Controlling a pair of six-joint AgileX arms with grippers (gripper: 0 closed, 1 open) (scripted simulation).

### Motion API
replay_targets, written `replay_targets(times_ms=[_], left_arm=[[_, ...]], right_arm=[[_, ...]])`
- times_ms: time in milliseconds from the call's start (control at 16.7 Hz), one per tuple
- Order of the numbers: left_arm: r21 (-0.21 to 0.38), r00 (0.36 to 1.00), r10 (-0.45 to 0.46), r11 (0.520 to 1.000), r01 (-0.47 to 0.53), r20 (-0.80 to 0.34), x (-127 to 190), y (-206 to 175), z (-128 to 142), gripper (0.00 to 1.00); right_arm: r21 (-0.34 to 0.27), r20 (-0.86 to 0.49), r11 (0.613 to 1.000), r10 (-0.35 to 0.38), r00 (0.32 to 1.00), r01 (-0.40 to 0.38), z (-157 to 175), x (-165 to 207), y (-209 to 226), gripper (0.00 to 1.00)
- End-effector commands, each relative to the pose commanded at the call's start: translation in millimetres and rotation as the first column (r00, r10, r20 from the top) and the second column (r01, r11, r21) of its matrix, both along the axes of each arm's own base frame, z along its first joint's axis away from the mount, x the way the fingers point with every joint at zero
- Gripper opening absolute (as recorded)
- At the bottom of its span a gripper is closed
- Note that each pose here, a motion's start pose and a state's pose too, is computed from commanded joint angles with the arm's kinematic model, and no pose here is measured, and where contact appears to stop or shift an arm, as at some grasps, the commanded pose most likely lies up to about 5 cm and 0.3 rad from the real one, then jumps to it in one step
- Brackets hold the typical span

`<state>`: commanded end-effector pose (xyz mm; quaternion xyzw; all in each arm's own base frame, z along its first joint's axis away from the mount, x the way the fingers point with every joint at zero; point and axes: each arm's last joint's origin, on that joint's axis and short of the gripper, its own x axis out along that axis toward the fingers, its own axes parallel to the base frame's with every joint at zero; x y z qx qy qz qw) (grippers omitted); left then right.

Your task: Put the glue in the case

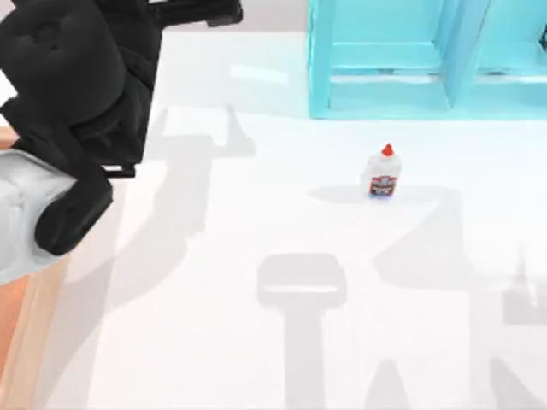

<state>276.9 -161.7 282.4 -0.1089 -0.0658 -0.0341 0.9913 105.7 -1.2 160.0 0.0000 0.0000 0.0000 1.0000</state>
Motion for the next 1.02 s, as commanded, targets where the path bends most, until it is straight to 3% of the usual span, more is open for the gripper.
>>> replay_targets(times_ms=[480, 1020], left_arm=[[-0.013, 0.999, 0.009, 1.000, -0.009, -0.053, 23.5, -80.5, -46.2, 1.00], [0.038, 0.990, 0.019, 0.999, -0.013, -0.138, 9.4, -170.0, -133.6, 1.00]], right_arm=[[0.000, 0.000, 1.000, 0.000, 1.000, 0.000, 0.0, 0.0, 0.0, 1.00], [0.000, 0.000, 1.000, 0.000, 1.000, 0.000, 0.0, 0.0, 0.0, 1.00]])
